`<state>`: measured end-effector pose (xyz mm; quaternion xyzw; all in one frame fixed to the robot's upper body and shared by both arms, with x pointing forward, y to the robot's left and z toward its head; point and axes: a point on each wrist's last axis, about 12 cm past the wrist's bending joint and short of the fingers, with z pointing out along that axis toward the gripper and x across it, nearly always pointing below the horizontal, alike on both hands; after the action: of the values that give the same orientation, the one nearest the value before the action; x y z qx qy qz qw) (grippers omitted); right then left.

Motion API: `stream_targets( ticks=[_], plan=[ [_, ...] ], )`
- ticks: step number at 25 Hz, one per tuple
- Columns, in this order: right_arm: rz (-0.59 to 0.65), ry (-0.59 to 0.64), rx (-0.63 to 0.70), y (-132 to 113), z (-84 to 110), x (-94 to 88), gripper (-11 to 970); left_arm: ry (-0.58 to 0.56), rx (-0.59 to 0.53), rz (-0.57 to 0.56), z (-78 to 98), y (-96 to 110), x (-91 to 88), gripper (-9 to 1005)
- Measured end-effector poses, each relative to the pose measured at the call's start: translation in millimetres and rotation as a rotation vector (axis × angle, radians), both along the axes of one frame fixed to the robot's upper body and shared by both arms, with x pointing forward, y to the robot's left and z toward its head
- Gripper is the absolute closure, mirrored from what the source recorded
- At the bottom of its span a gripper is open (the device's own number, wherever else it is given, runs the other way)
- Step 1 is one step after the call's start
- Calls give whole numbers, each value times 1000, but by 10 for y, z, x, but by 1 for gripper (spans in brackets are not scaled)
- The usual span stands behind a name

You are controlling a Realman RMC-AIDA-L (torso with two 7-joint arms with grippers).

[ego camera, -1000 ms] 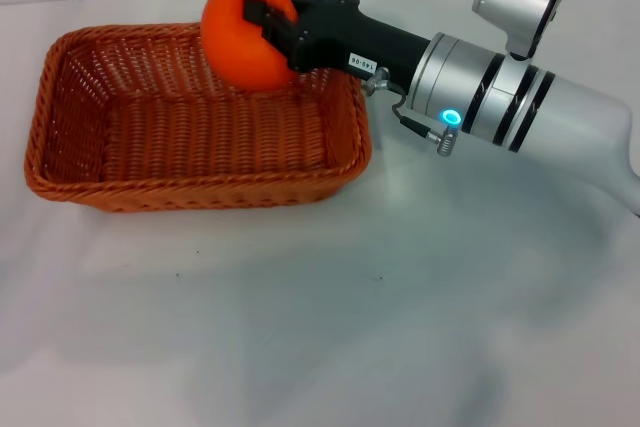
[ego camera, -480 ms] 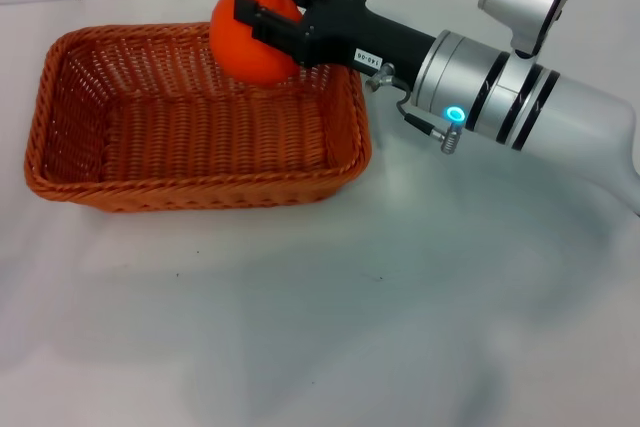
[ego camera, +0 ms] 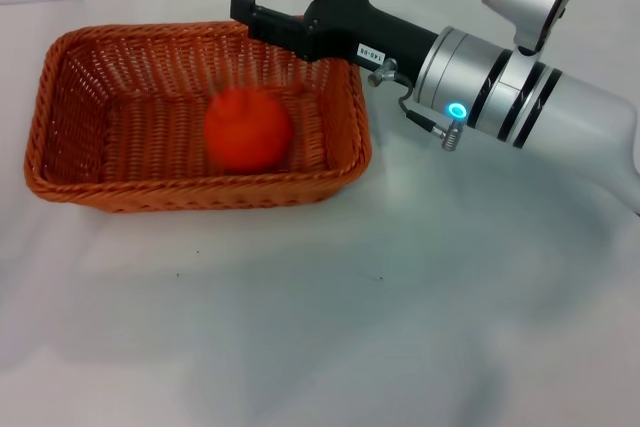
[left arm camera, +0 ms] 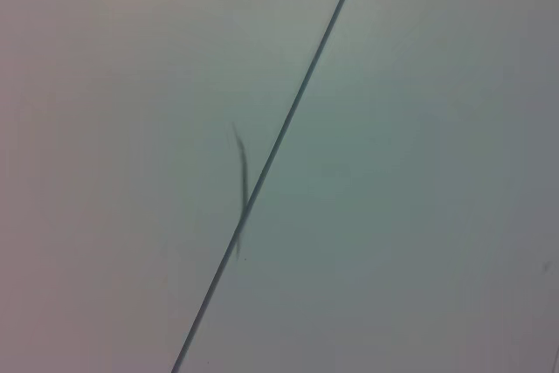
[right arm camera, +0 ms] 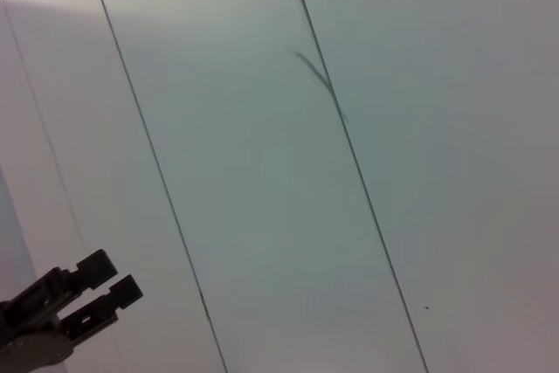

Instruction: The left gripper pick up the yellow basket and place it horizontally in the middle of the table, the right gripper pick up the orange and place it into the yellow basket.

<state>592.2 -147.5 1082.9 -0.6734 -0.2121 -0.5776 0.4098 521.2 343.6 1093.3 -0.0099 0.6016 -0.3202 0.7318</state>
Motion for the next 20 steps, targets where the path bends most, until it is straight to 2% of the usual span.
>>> stream_targets(
  ticks=[1, 5, 9, 10, 12, 13, 15, 20],
  plan=[
    [-7, -6, 2, -5, 6, 7, 88, 1, 0, 1, -1, 1, 0, 167],
    [-67, -110, -27, -78, 33, 27, 49, 11, 7, 16, -17, 16, 3, 167],
    [-193, -280, -48, -263, 71, -12, 29, 24, 13, 33, -40, 41, -5, 168],
    [-265, -345, -71, -375, 73, -32, 29, 29, 14, 39, -47, 48, -8, 168],
    [-343, -374, -81, -505, 61, -48, 29, 31, 16, 42, -51, 53, -10, 169],
    [-343, -374, -81, -505, 61, -48, 29, 35, 28, 54, -63, 65, -13, 170],
    [-440, -384, -79, -685, 33, -79, 29, 46, 59, 84, -88, 95, -9, 170],
    [-592, -341, -95, -1042, -111, -190, 29, 75, 121, 172, -147, 211, -27, 170]
  ],
)
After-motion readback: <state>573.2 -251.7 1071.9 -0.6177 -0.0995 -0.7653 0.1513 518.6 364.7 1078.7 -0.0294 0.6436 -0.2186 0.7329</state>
